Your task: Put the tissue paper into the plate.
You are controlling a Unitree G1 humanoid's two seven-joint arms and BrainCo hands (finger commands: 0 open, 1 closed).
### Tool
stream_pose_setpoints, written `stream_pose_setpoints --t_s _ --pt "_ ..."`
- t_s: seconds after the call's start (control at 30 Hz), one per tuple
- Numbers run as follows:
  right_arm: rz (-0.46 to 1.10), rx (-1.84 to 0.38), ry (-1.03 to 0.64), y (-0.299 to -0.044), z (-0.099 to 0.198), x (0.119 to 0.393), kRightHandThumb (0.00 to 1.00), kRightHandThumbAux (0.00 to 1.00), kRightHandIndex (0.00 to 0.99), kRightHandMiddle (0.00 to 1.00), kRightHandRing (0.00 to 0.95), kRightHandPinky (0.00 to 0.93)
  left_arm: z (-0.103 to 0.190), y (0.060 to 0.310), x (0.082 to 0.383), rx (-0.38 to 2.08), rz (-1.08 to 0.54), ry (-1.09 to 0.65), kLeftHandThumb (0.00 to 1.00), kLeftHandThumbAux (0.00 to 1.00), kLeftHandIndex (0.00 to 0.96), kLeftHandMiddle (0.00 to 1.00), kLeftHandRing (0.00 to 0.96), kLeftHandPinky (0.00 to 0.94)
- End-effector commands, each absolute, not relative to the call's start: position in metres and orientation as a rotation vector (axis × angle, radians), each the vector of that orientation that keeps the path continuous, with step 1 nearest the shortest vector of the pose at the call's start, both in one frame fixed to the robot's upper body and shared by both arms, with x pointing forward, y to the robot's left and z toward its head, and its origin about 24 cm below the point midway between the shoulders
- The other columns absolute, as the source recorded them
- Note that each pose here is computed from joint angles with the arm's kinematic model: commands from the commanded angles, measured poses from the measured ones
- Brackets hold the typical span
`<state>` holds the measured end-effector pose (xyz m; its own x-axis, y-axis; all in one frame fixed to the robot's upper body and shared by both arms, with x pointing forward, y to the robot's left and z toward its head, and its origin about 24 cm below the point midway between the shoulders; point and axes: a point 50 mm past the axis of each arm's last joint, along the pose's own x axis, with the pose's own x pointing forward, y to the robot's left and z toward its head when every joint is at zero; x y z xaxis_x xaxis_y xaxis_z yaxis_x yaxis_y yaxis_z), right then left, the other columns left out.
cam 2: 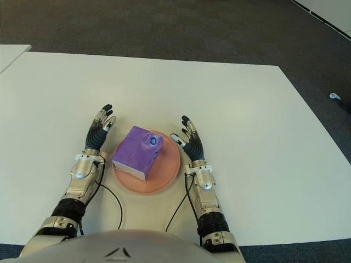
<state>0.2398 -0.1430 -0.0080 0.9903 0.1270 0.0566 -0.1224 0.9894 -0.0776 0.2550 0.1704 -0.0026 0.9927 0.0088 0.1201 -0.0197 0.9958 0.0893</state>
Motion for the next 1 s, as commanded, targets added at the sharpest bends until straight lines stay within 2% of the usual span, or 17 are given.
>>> stream_pose_setpoints --t_s 0.03,0.53,1.0 --pt "0.088 -0.069 0.181 -0.151 -0.049 0.214 0.022 0.543 0.000 0.000 0.000 0.000 -0.005 0.171 0.255 0.097 0.027 -0.115 0.000 0.426 0.000 0.000 0.000 0.000" --pt "0.042 -0.033 0.192 -0.151 -0.047 0.212 0.041 0.593 0.000 0.000 0.000 0.000 -0.009 0.171 0.253 0.071 0.053 -0.070 0.000 0.420 0.000 0.000 0.000 0.000" --pt "0.015 0.001 0.160 -0.151 -0.046 0.208 0.001 0.642 0.000 0.000 0.000 0.000 -0.019 0.170 0.247 0.035 0.036 0.001 0.000 0.407 0.000 0.000 0.000 0.000"
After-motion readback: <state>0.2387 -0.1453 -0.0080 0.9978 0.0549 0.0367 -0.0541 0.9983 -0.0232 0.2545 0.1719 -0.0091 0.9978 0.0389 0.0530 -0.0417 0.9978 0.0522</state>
